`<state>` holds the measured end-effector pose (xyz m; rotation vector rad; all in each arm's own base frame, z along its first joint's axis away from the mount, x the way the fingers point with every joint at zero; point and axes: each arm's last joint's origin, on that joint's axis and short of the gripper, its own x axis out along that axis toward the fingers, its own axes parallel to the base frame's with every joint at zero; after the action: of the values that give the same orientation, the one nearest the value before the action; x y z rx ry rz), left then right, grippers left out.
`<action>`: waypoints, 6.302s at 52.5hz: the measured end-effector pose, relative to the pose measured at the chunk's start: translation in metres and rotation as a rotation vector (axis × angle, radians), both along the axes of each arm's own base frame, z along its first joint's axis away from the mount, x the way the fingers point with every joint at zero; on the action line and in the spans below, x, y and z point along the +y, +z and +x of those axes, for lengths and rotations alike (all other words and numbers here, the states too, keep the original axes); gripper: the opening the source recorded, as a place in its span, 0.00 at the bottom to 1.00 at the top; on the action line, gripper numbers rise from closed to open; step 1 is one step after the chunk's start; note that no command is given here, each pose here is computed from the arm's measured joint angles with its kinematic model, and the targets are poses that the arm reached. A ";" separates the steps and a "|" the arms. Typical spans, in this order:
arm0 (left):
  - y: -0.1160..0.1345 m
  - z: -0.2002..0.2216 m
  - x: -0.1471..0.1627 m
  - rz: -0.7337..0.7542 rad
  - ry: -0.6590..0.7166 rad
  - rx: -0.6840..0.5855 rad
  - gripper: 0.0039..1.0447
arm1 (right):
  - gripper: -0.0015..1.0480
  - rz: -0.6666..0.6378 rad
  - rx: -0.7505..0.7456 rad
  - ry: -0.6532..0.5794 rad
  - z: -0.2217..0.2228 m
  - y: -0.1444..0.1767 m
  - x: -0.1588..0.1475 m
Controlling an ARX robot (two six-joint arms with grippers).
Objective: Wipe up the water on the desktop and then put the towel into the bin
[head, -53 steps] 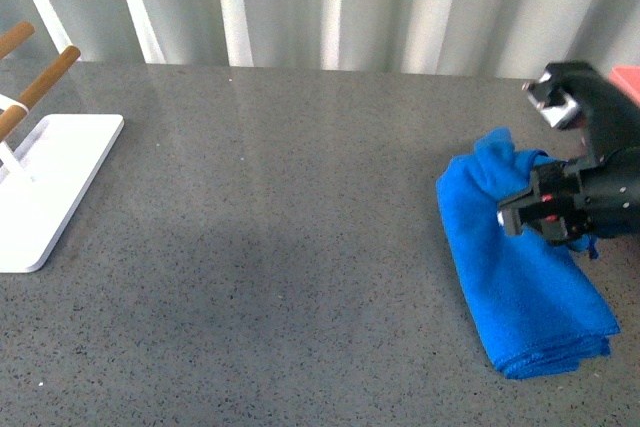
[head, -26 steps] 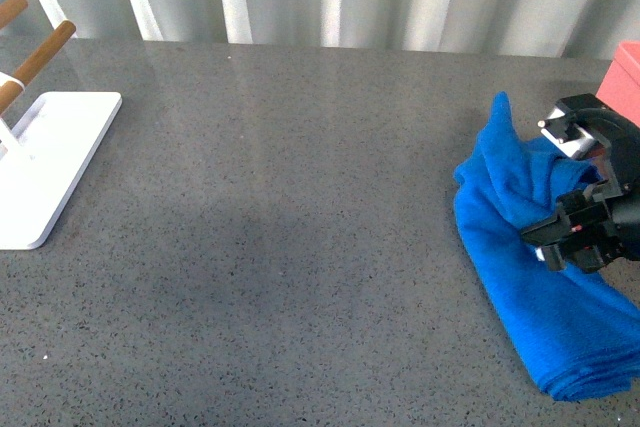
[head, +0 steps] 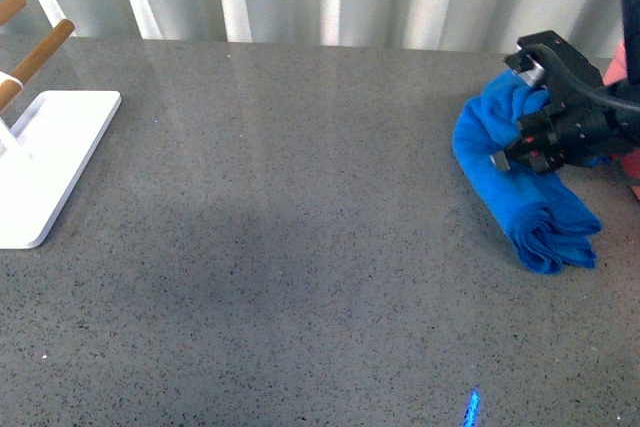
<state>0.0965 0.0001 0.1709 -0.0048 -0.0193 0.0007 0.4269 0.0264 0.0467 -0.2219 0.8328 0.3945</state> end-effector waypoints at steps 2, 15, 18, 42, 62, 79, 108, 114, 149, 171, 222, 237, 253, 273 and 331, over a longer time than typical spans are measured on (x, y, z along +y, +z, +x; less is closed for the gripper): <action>0.000 0.000 0.000 0.000 0.000 0.000 0.94 | 0.04 0.005 -0.014 0.006 0.009 0.001 0.008; 0.000 0.000 0.000 0.000 0.000 0.000 0.94 | 0.04 0.061 -0.029 0.143 0.037 0.005 0.084; 0.000 0.000 0.000 0.000 0.000 0.000 0.94 | 0.04 0.067 -0.028 0.175 0.034 0.005 0.098; 0.000 0.000 0.000 0.000 0.000 0.000 0.94 | 0.04 -0.030 -0.008 0.404 -0.058 0.002 0.127; 0.000 0.000 0.000 0.000 0.000 0.000 0.94 | 0.04 -0.033 -0.012 0.337 -0.146 0.038 0.028; 0.000 0.000 0.000 0.000 0.000 0.000 0.94 | 0.04 -0.083 -0.069 0.228 -0.137 0.061 -0.028; 0.000 0.000 0.000 0.000 0.000 0.000 0.94 | 0.04 -0.086 -0.396 0.208 -0.086 0.202 -0.030; 0.000 0.000 0.000 0.000 0.000 0.000 0.94 | 0.04 -0.094 -0.498 0.166 -0.080 0.250 -0.043; 0.000 0.000 0.000 0.000 0.000 0.000 0.94 | 0.04 -0.142 -0.310 -0.156 -0.106 0.218 -0.177; 0.000 0.000 0.000 0.000 0.000 0.000 0.94 | 0.04 -0.126 -0.144 -0.226 -0.106 0.151 -0.206; 0.000 0.000 0.000 0.000 0.000 0.000 0.94 | 0.81 -0.185 0.023 -0.298 -0.093 0.098 -0.239; 0.000 0.000 0.000 0.000 0.000 0.000 0.94 | 0.93 -0.125 -0.010 -0.377 -0.089 0.115 -0.236; 0.000 0.000 0.000 0.000 0.000 0.000 0.94 | 0.93 -0.045 -0.148 -0.342 -0.093 0.150 -0.220; 0.000 0.000 0.000 0.000 0.000 0.000 0.94 | 0.93 0.104 -0.571 0.021 -0.166 0.265 -0.092; 0.000 0.000 0.000 0.000 0.000 0.000 0.94 | 0.03 0.205 -0.829 -0.379 -0.281 0.144 -0.027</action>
<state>0.0965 0.0001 0.1709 -0.0048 -0.0196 0.0007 0.1463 -0.0001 0.1906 -0.0207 0.0062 0.0077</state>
